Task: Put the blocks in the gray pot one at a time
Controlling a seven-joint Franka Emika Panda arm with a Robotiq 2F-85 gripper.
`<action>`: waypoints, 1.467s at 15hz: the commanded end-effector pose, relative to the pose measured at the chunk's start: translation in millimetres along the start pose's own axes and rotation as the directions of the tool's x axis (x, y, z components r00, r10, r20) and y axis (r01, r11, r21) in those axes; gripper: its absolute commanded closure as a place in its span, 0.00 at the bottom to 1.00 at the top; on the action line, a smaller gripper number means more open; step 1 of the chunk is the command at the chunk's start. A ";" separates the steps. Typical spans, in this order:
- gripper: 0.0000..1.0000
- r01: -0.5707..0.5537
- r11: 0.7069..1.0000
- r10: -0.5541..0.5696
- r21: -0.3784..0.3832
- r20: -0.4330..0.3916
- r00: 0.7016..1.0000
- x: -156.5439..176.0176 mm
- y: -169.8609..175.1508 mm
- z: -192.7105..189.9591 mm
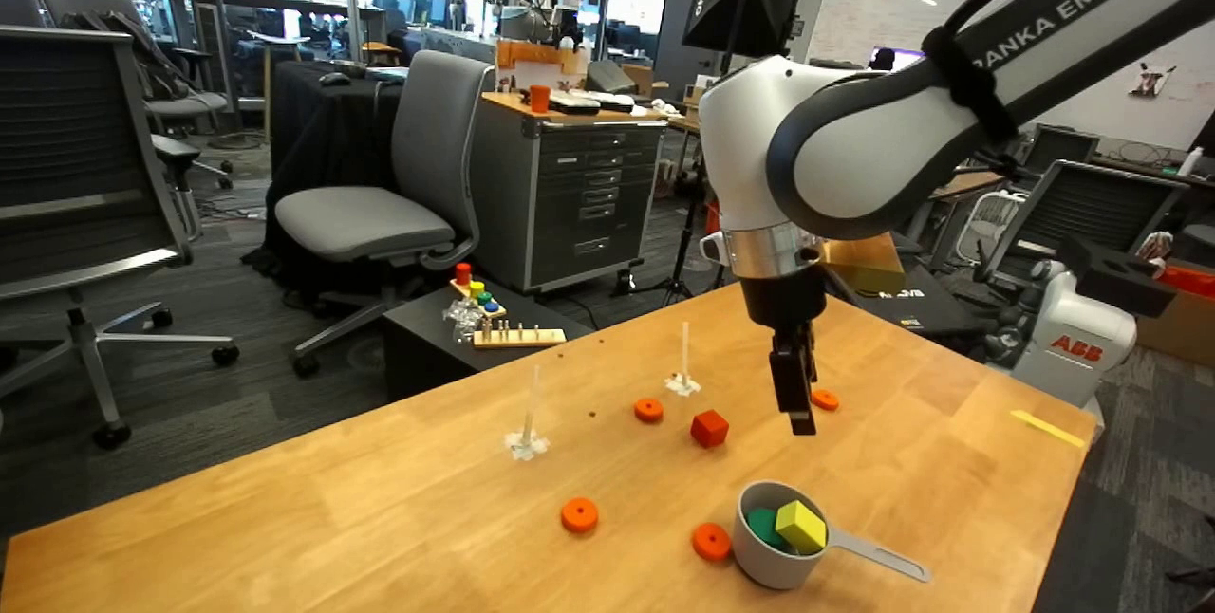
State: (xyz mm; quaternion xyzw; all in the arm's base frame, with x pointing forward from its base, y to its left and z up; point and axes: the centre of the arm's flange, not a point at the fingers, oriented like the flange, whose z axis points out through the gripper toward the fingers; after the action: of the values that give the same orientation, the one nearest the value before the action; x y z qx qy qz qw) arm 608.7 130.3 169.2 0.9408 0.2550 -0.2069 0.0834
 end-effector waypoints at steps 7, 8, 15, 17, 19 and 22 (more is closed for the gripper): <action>0.00 -0.303 0.932 0.321 0.198 -0.067 0.945 68.4 -14.3 13.5; 0.00 -0.343 0.913 0.366 0.222 -0.073 0.928 77.9 -14.1 15.3; 0.00 -0.596 0.741 0.654 0.310 -0.128 0.746 108.6 12.0 1.3; 0.00 -0.656 0.691 0.711 0.304 -0.125 0.692 104.9 28.3 -4.5; 0.00 -0.702 0.649 0.753 0.292 -0.120 0.647 98.7 41.6 -7.0; 0.00 -0.746 0.603 0.792 0.282 -0.098 0.603 91.9 53.0 -0.4</action>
State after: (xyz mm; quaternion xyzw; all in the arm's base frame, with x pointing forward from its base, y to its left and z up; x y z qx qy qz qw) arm 702.2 128.3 133.0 0.9841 -0.1596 -0.0744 0.0236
